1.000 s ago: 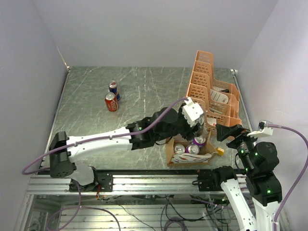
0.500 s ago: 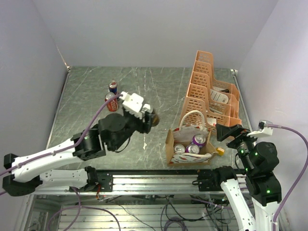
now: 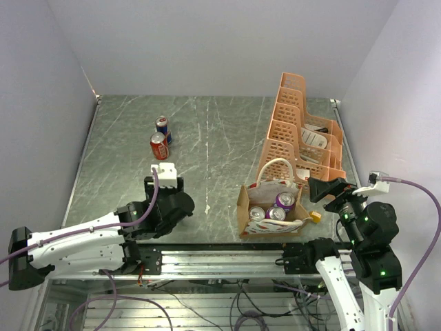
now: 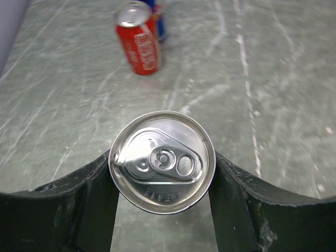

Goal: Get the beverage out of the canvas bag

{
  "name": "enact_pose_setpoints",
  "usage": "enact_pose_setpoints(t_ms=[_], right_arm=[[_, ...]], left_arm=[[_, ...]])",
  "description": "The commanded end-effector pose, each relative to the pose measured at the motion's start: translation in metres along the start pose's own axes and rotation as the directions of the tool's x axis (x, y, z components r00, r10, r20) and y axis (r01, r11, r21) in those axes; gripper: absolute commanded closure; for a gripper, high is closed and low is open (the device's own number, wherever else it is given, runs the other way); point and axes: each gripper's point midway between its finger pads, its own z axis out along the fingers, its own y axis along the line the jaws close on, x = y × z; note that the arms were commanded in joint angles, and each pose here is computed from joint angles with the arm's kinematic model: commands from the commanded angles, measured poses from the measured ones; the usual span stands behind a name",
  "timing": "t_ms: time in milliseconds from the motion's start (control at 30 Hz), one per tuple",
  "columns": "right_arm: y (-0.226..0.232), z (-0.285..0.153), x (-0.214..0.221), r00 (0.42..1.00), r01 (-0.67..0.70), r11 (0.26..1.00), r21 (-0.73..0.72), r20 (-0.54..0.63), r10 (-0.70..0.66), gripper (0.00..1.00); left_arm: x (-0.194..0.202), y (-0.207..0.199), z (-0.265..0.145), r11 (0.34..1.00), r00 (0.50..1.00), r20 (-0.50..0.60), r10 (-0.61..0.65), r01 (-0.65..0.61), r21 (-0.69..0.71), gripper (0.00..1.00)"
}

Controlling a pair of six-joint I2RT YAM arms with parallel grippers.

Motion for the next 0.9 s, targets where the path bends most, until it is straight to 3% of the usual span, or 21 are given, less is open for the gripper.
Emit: enact_pose_setpoints(t_ms=[0,133,367,467,633,867], right_arm=[[0.001,0.004,0.001,1.0,0.014,1.0,-0.007,-0.003,-0.014,0.08],[0.001,0.004,0.001,1.0,0.014,1.0,-0.007,-0.002,-0.014,0.08],[0.001,0.004,0.001,1.0,0.013,1.0,-0.007,0.0,-0.013,0.08],[0.001,0.003,0.001,1.0,0.015,1.0,-0.01,-0.001,-0.015,0.08],[0.001,0.003,0.001,1.0,0.015,1.0,-0.012,0.0,-0.015,0.08],[0.001,0.003,0.001,1.0,0.016,1.0,-0.014,-0.002,-0.016,0.08]], left_arm=[[-0.028,0.04,0.019,0.94,0.959,0.166,-0.23,0.263,-0.218,0.93],[-0.031,0.051,0.055,0.929,0.958,0.133,-0.254,0.28,-0.241,0.93],[-0.038,0.072,0.1,0.883,0.93,0.177,-0.323,0.364,-0.298,0.93],[-0.036,0.064,0.117,0.906,0.939,0.206,-0.276,0.326,-0.27,0.93],[-0.026,0.066,0.137,0.89,0.952,0.209,-0.223,0.287,-0.355,0.93],[-0.022,0.061,0.155,0.901,0.957,0.216,-0.194,0.261,-0.346,0.93]])
